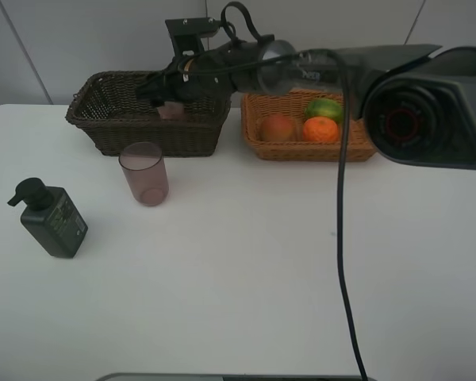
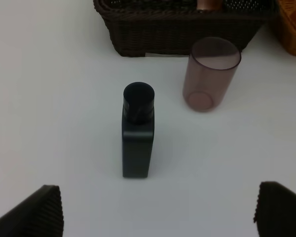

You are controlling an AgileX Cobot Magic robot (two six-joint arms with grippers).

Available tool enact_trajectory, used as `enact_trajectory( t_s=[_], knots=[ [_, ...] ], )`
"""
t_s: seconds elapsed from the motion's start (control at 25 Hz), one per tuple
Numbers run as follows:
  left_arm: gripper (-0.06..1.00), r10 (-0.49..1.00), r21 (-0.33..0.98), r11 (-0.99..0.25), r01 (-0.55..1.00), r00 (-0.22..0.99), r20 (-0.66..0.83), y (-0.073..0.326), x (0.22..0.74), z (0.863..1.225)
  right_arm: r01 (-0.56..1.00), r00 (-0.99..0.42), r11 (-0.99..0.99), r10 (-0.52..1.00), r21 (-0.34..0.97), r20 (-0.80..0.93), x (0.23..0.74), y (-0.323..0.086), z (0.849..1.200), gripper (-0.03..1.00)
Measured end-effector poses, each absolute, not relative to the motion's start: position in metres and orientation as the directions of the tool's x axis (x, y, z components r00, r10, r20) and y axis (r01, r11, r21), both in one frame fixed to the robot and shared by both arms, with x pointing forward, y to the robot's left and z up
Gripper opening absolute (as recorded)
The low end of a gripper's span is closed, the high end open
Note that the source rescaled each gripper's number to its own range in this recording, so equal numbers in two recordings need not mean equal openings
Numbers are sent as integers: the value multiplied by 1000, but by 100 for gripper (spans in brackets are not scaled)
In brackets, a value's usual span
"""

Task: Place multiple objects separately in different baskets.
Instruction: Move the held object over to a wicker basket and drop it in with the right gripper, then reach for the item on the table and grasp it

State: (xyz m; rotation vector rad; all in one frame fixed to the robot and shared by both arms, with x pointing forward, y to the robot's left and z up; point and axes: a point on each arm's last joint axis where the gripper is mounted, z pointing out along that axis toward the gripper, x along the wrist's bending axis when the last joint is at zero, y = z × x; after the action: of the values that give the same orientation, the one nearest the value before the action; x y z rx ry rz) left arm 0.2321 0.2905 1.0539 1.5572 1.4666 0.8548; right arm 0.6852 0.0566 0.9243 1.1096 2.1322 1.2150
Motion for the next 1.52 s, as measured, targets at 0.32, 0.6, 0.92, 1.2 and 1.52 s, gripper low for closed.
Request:
enact_trajectory(
  t_s=[0.32, 0.6, 0.92, 1.2, 1.52],
  knots=[
    [100, 994, 897, 8, 442, 94, -55, 291, 232, 1054, 501, -538, 324, 843, 802, -4, 676, 44, 965, 82],
    [100, 994, 897, 8, 442, 94, -55, 291, 232, 1054, 746, -426, 324, 904, 582, 43, 654, 8, 1005, 83],
    [100, 994, 897, 8, 442, 94, -55, 291, 232, 1054, 922, -266, 246, 964, 299, 27, 624, -93, 1001, 83],
    [100, 994, 897, 8, 442, 94, -55, 291, 232, 1054, 966, -59, 51, 998, 255, 27, 566, -211, 1018, 83],
    [100, 994, 897, 8, 442, 94, -55, 291, 232, 1054, 893, 81, -93, 996, 441, 46, 470, -281, 1085, 83]
  ],
)
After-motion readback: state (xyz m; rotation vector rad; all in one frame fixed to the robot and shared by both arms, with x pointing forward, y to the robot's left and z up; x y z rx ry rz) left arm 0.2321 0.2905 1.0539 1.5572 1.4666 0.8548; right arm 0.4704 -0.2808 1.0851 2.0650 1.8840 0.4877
